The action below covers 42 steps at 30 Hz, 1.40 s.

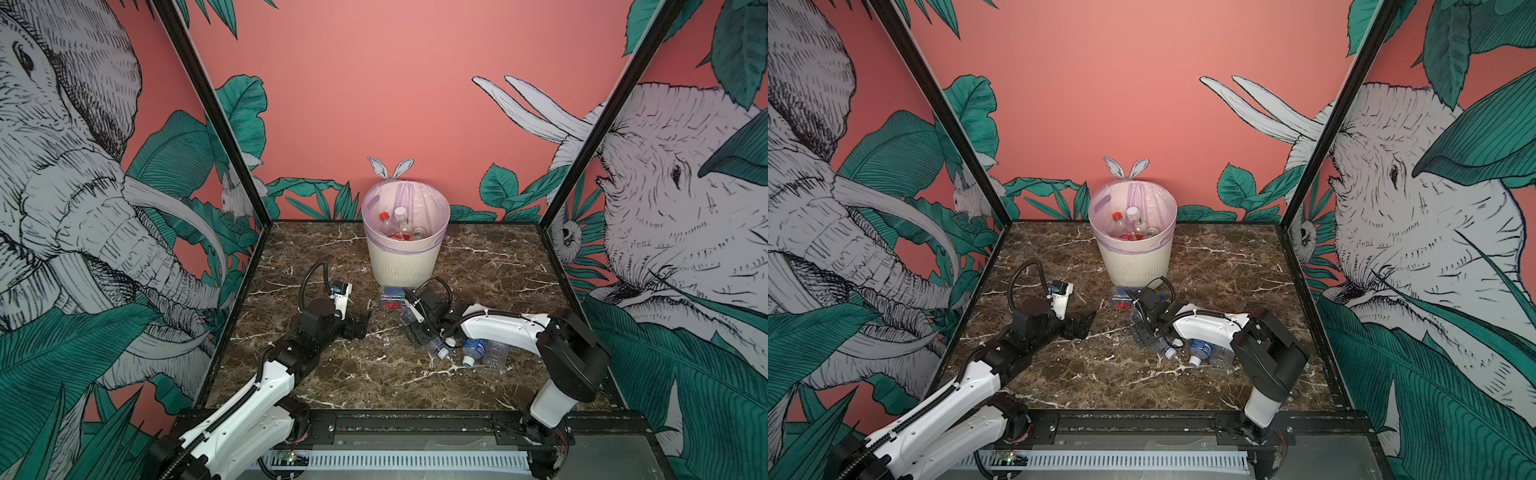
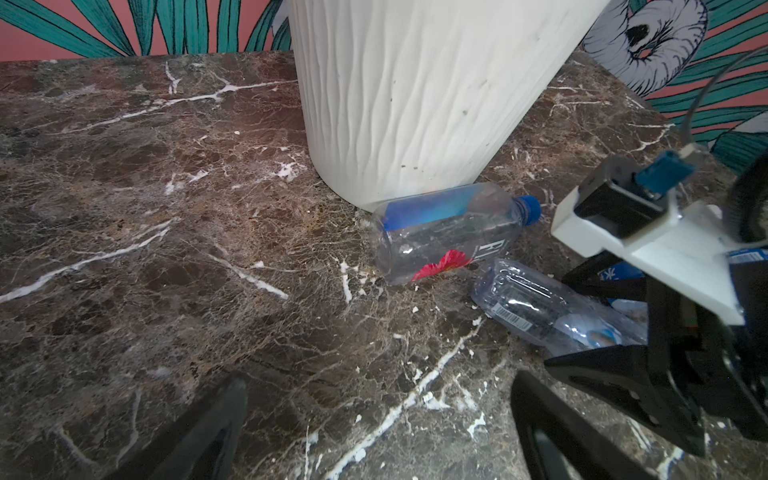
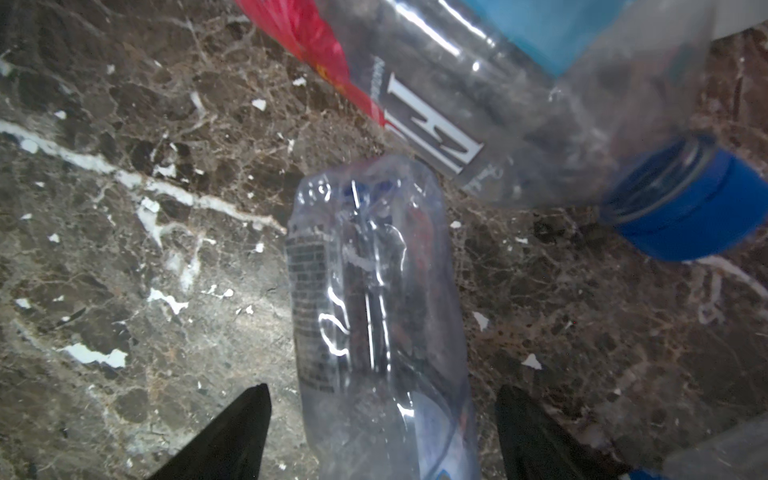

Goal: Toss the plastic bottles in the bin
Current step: 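Lower the right gripper onto the crushed clear bottle and close it, then lift the crushed clear bottle upright with the right gripper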

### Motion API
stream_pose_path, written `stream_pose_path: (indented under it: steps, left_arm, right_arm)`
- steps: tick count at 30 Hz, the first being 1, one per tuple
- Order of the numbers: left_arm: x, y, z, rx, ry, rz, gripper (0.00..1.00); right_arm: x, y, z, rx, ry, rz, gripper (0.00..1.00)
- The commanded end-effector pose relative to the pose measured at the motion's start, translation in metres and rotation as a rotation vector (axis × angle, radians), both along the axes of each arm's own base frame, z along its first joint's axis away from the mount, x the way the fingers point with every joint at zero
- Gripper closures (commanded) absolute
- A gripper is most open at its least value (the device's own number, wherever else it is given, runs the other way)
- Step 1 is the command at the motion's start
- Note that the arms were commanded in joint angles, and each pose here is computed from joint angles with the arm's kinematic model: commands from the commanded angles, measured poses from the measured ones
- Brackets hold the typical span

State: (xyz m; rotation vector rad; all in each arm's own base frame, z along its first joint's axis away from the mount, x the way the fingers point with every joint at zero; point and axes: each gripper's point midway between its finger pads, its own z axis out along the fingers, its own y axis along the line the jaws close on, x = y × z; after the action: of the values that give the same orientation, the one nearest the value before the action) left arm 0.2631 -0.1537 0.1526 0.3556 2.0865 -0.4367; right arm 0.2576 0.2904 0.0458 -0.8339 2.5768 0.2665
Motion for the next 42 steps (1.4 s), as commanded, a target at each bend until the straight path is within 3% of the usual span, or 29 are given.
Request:
stream_pose_path:
  steps: [1, 9, 22, 42]
  left_arm:
    - [-0.005, 0.002, -0.006, -0.011, 0.023, 0.004, 0.01]
    - [-0.009, 0.002, -0.011, -0.028, 0.046, 0.006, 0.0]
    - [-0.009, -0.001, -0.013, -0.034, 0.067, -0.005, 0.0]
    - [-0.01, -0.008, -0.008, -0.041, 0.096, -0.035, 0.0]
  right_arm:
    - [0.006, 0.009, 0.004, 0.016, -0.017, 0.006, 0.16]
    - [0.004, 0.006, -0.002, 0.006, -0.01, 0.007, 0.23]
    - [0.003, -0.001, 0.006, -0.006, -0.045, 0.013, 0.44]
    - [-0.014, -0.008, 0.076, 0.138, -0.209, 0.028, 0.48]
